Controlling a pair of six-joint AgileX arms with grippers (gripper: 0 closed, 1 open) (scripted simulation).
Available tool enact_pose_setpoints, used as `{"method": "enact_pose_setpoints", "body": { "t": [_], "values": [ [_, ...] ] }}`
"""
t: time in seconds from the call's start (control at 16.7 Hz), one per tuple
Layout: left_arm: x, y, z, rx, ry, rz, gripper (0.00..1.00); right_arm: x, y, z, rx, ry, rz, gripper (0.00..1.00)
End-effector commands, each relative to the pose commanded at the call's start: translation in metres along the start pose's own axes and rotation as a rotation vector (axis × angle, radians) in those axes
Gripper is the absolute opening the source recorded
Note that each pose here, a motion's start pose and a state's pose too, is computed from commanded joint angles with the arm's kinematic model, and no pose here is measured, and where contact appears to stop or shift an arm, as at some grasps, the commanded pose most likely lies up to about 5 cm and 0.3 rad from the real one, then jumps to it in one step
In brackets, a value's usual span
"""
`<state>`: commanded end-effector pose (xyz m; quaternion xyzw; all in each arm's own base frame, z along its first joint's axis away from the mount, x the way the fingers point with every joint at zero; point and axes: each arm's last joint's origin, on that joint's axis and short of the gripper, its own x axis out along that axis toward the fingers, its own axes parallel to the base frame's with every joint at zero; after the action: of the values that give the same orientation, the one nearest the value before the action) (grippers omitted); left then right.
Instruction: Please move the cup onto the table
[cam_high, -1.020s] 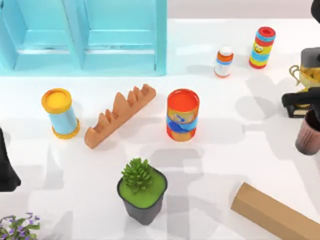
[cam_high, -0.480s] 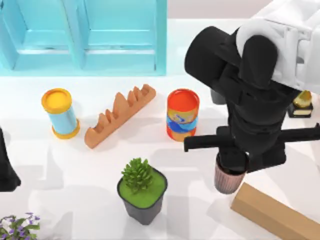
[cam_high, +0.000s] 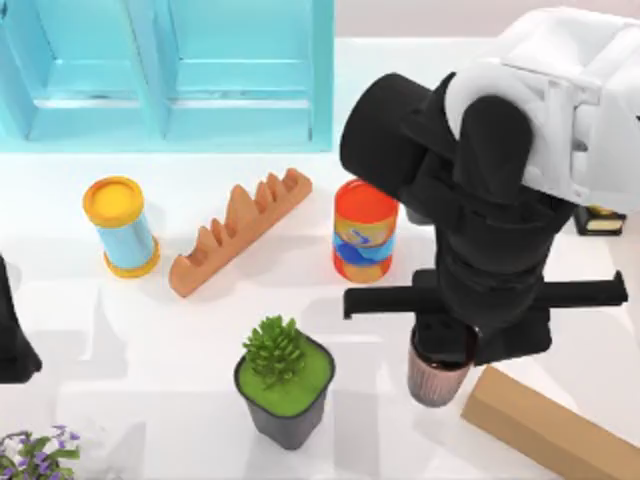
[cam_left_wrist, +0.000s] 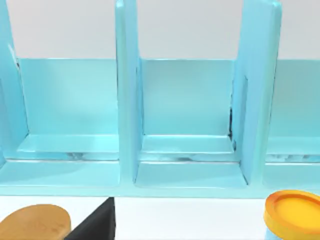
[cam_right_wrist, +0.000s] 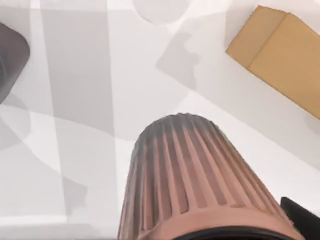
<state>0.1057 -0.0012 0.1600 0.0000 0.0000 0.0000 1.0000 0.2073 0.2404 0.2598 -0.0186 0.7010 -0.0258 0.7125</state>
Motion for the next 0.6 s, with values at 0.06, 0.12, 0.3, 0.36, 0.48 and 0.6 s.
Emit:
{"method": "enact_pose_setpoints", "body": {
  "t": [0.06, 0.12, 0.3, 0.36, 0.48, 0.6],
  "values": [
    [0.0, 0.0, 0.0, 0.0, 0.0, 0.0, 1.0, 0.0, -0.001, 0.001, 0.005, 0.001, 0.0, 0.0],
    [0.0, 0.0, 0.0, 0.0, 0.0, 0.0, 1.0, 0.001, -0.001, 0.001, 0.005, 0.001, 0.001, 0.0],
    [0.0, 0.0, 0.0, 0.0, 0.0, 0.0, 1.0, 0.015, 0.001, 0.002, 0.004, -0.001, 0.002, 0.0],
    [0.0, 0.0, 0.0, 0.0, 0.0, 0.0, 1.0, 0.02, 0.002, 0.002, 0.004, 0.0, 0.001, 0.0],
    [0.0, 0.0, 0.0, 0.0, 0.0, 0.0, 1.0, 0.031, 0.004, 0.001, 0.003, 0.002, -0.001, 0.0],
    [0.0, 0.0, 0.0, 0.0, 0.0, 0.0, 1.0, 0.04, 0.005, 0.001, 0.002, 0.0, 0.0, 0.0]
  ]
}}
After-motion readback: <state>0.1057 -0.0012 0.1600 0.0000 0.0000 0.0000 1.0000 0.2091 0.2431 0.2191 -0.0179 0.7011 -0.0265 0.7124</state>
